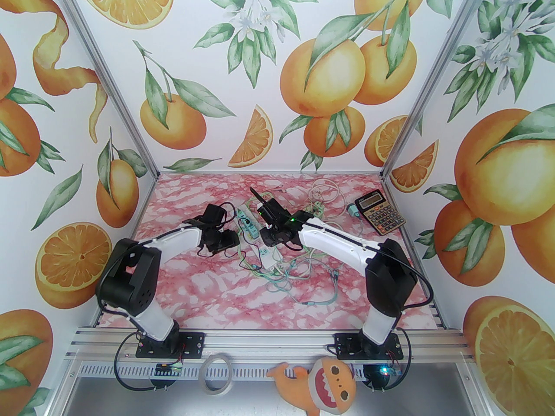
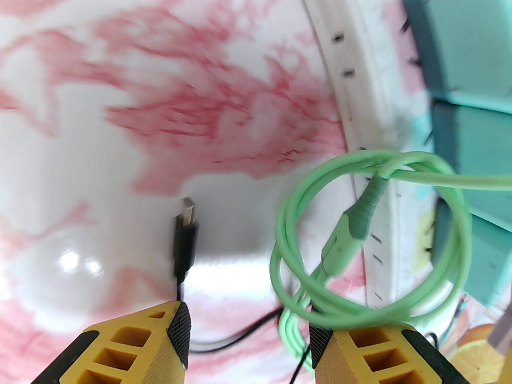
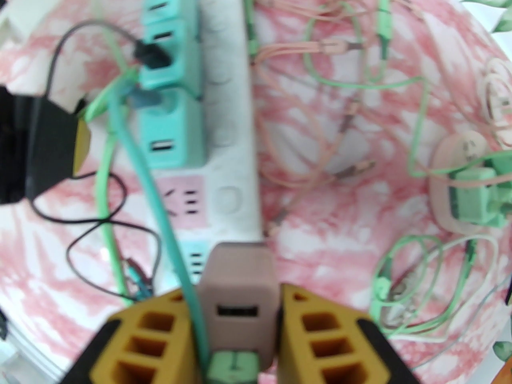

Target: Pull the plug off the socket

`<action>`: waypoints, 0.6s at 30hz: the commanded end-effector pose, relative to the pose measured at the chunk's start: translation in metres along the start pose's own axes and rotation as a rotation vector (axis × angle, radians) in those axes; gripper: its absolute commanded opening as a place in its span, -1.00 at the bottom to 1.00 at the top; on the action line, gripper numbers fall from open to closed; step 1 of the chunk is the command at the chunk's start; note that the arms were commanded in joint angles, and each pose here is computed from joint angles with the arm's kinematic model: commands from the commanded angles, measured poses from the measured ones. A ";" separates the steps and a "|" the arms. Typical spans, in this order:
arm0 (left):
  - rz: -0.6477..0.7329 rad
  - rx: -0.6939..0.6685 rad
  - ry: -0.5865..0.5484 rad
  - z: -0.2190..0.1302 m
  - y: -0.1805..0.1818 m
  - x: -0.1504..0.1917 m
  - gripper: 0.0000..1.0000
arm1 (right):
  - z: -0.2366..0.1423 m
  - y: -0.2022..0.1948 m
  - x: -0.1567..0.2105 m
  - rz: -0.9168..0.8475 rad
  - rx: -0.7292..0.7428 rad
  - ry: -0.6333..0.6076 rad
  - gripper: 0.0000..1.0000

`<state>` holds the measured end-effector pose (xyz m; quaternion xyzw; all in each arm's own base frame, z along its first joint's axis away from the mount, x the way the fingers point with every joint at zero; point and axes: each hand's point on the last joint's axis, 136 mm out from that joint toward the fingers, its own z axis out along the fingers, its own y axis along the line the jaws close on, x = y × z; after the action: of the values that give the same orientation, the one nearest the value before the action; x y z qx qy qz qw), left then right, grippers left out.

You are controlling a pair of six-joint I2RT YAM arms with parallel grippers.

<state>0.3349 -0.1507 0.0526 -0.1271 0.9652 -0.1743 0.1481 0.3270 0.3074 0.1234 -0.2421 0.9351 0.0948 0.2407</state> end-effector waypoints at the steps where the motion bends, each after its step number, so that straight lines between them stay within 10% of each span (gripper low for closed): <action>1: 0.029 0.015 -0.083 -0.034 -0.008 -0.015 0.14 | -0.008 0.029 -0.007 -0.002 -0.172 -0.025 -0.38; 18: -0.139 -0.230 -0.358 -0.143 0.066 -0.034 0.61 | 0.011 0.146 0.021 -0.136 -0.392 0.018 -0.31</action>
<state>0.3181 -0.0674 0.1470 -0.2058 0.9349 -0.1037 0.2698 0.2466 0.4063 0.1196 -0.3431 0.8879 0.2440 0.1856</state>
